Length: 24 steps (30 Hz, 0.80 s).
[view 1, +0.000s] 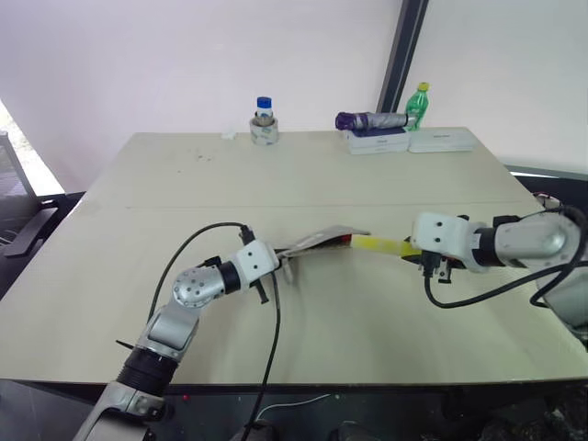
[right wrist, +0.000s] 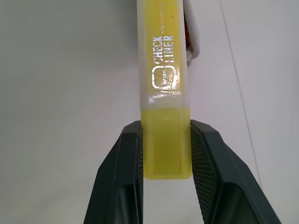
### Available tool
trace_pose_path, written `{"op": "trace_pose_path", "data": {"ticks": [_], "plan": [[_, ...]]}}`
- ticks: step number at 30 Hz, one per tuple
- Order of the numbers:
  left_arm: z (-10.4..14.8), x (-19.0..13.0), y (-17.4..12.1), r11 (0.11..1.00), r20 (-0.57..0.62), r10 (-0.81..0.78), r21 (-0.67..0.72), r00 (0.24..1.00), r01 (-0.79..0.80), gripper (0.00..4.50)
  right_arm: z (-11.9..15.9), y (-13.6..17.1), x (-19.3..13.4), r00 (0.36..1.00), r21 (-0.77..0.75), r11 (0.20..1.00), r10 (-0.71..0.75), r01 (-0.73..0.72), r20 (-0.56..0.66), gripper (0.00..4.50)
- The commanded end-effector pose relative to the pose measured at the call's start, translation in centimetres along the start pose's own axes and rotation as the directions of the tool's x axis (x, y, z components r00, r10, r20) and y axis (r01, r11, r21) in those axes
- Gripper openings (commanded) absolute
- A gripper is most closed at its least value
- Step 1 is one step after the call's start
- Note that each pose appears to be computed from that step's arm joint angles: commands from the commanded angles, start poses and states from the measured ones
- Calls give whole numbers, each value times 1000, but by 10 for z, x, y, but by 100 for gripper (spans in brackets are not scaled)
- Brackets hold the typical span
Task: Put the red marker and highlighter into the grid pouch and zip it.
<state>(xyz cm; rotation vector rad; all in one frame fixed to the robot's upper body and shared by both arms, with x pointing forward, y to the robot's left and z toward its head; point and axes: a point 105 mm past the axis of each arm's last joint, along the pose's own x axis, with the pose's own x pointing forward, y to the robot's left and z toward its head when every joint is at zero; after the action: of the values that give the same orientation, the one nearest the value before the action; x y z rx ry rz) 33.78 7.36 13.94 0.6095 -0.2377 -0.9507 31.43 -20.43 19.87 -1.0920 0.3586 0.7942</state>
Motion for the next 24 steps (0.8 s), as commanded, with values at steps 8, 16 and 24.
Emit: {"op": "trace_pose_path", "data": {"ticks": [8,16,24], "plan": [[20,2,-2,998,62,-22,58,998,18,0,12,-9,4,999,-58,997,-47,48,18,83],[23,6,-10,992,60,-84,101,995,78,0,23,-11,10,998,-219,974,-57,52,-15,83],[32,15,-15,989,83,-128,89,988,121,0,72,-1,22,998,-436,898,-32,53,54,83]]}}
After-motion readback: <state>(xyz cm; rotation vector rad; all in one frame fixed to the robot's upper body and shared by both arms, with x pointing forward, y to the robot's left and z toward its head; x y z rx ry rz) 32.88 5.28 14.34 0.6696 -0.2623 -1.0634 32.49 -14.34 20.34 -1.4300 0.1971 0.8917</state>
